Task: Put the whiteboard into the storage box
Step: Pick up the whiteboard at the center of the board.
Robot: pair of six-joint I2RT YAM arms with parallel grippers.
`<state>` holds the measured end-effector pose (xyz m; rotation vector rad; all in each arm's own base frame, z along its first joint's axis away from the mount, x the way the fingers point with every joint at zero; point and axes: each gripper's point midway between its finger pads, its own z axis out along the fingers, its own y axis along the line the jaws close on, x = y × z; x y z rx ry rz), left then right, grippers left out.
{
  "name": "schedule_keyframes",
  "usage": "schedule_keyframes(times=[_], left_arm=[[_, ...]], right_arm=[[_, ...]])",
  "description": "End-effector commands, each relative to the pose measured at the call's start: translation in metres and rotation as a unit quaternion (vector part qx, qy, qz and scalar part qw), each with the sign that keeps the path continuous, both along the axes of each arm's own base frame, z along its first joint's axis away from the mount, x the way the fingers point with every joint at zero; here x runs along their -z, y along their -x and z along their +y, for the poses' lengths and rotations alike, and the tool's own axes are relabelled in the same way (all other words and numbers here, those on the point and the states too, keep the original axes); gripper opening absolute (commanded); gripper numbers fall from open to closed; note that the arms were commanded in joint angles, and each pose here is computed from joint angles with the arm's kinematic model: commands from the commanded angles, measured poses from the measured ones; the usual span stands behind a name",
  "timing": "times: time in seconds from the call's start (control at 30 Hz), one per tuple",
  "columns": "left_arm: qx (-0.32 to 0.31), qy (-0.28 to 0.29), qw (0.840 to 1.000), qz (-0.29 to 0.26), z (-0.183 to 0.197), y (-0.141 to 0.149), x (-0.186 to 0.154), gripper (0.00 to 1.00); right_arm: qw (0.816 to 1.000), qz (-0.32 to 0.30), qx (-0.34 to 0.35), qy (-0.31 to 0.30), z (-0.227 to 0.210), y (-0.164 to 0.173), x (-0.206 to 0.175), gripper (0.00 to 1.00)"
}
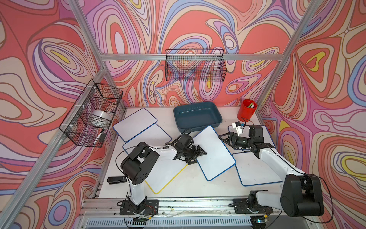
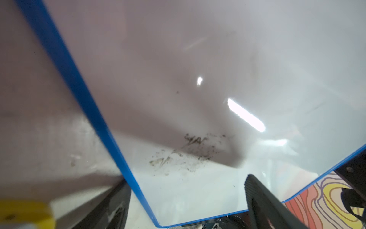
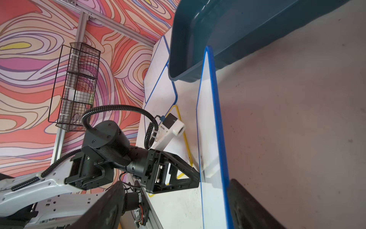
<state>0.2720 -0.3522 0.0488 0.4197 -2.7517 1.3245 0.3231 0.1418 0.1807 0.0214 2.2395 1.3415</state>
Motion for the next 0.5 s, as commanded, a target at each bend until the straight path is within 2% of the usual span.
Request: schedule_keyframes(times=[0.0, 0.47], left_arm=[[-0.007, 0.060, 0.994, -0.096, -0.031, -0.030, -0.016, 0.85], [-0.019, 0.073, 0.992, -0.101, -0.034, -0.036, -0.020, 0.83]], right_arm=[[0.973, 0.200, -0.084, -0.083, 0.034, 0.070, 0.034, 0.83], [0.976, 0.192, -0.065, -0.077, 0.032, 0.059, 0.045, 0.83]])
